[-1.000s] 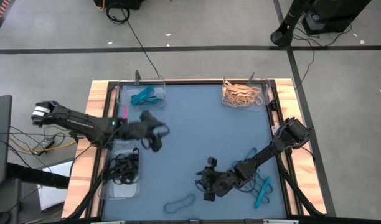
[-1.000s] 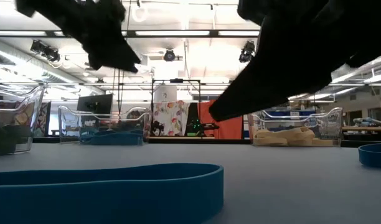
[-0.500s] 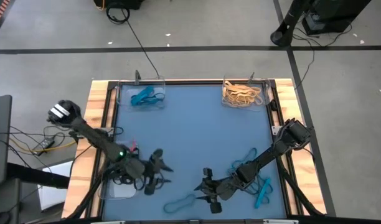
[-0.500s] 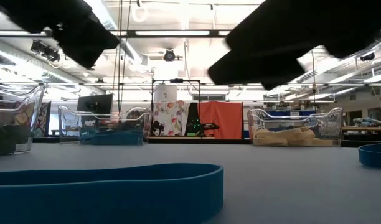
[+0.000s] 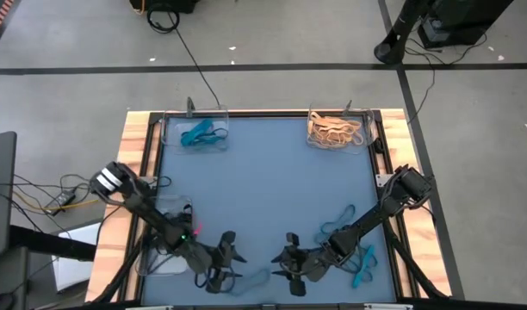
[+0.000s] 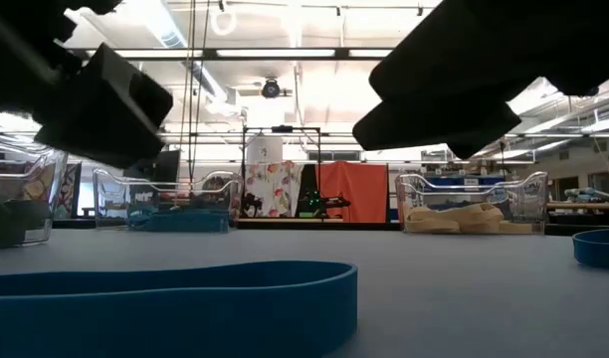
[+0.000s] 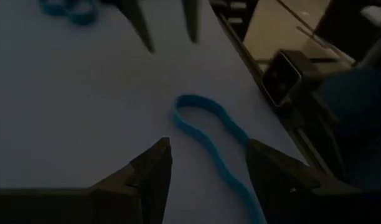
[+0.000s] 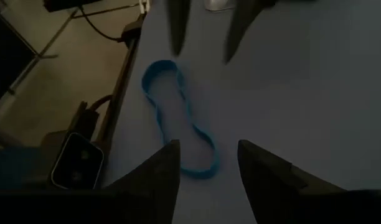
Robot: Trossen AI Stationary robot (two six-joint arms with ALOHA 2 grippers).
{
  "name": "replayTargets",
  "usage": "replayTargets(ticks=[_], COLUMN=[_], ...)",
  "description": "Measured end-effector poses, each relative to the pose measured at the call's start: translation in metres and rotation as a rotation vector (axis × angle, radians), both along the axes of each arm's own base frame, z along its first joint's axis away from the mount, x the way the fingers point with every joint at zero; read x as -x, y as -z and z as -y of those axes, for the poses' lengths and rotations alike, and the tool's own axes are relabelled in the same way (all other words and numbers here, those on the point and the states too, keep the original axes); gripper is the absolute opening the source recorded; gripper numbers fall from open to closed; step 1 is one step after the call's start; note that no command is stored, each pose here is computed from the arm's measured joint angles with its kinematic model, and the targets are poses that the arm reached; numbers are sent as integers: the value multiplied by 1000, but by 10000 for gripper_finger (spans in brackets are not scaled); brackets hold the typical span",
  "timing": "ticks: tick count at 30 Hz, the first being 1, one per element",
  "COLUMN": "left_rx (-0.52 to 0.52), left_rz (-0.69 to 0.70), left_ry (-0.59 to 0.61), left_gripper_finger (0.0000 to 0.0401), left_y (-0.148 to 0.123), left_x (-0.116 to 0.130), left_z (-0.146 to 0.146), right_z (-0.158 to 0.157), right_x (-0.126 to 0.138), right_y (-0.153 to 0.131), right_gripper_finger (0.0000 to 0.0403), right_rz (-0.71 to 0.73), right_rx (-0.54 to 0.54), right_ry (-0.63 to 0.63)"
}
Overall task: Sort rubber bands into baskets
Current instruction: Put the blue rubber band into the top left transparent bin
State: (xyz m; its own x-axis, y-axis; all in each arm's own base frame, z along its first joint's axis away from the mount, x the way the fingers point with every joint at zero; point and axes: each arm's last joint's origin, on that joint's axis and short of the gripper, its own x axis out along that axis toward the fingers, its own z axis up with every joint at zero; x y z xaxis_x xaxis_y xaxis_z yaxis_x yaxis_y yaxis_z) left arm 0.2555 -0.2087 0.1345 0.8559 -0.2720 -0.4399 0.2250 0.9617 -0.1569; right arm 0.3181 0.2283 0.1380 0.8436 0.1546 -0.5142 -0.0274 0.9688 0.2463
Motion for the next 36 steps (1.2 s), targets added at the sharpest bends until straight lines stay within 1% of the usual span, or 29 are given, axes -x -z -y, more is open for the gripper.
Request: replayTargets(ticks=[4,7,10,16,24,28,30,32,36], left_rx=[5,21,25,27,41,69,70,69,66], left_rz=[-22,-26,-26,-56,-87,-104,-105,-106,-109], left_ry=[11,-4,-2,6,-5,-22,-24,-22,-18], left_gripper_finger=[207,207,207,207,207,205,198,181,116], left_y=[8,10,11,18,37,43,43,43,44], left_x=[-7,-12,-15,-11,-11,-12,-12,-11,-10], left_z=[7,11,14,19,22,23,23,23,24], right_z=[2,6,9,10,9,9,10,10,11], right_x=[-1,-3,-5,-6,-4,-4,-4,-4,-5], right_y=[0,0,0,0,1,1,1,1,1], right_gripper_finger=[172,172,171,170,170,170,170,170,170], right_rz=[9,19,17,11,0,-2,-3,-3,-4], right_rx=[21,46,48,30,38,39,42,43,45], right_ry=[22,46,58,71,66,66,64,65,66])
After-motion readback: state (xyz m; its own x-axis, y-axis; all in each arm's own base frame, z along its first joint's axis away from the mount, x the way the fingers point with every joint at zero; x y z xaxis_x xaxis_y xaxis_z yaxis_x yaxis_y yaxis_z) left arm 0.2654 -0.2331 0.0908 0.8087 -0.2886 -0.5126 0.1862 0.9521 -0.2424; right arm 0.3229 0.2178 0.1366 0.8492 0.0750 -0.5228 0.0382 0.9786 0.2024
